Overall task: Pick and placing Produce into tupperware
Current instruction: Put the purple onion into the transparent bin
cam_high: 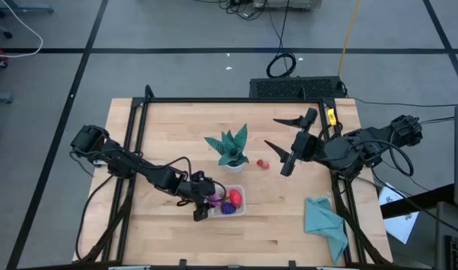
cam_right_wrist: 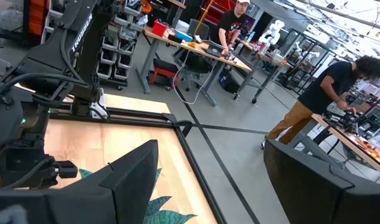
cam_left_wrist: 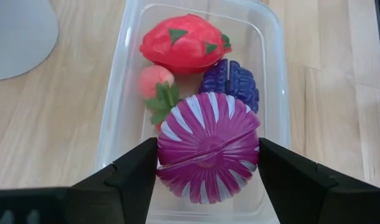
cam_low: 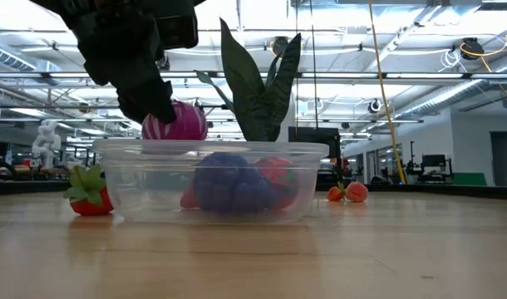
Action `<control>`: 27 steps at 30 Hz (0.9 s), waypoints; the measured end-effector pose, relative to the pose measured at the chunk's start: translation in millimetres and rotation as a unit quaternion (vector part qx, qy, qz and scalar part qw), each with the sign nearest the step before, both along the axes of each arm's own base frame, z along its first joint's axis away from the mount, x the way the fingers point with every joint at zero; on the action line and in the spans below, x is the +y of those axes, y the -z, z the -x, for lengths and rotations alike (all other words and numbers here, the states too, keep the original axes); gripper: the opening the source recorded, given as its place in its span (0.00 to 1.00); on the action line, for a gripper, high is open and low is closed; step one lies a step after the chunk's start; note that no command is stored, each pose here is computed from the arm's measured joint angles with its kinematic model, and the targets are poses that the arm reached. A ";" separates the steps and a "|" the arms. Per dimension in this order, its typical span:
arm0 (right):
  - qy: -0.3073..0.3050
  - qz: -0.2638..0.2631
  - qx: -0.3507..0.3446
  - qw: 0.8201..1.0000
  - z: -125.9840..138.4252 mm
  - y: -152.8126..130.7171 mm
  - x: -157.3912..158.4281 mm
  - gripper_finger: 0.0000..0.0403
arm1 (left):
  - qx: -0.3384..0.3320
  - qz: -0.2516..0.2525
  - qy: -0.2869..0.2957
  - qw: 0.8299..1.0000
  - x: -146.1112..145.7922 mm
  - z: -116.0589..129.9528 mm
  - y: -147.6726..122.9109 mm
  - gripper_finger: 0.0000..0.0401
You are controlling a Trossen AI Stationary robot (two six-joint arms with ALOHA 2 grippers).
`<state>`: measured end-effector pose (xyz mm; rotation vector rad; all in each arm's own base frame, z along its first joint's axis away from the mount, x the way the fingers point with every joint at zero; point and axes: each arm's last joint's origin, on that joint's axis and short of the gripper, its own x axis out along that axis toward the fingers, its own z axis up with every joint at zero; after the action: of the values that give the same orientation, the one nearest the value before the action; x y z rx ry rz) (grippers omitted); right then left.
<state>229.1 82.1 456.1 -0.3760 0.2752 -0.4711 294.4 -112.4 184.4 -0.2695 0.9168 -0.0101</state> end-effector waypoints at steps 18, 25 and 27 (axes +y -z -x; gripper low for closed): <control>0.000 0.002 0.004 1.000 0.0 0.8 0.0 0.70 | 0.129 -0.084 0.041 0.987 -16.2 -36.9 6.8 0.64; 0.000 0.003 0.008 1.000 0.2 1.6 -0.1 0.70 | 0.125 -0.087 0.038 0.988 -16.7 -38.9 3.5 0.64; 0.000 0.003 0.008 1.000 0.2 1.6 -0.1 0.70 | 0.130 -0.089 0.038 0.987 -16.0 -37.2 2.9 0.64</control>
<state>228.8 82.0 454.5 -0.3857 0.2888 -0.4695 331.5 -128.4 181.6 -0.0692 1.1792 0.0380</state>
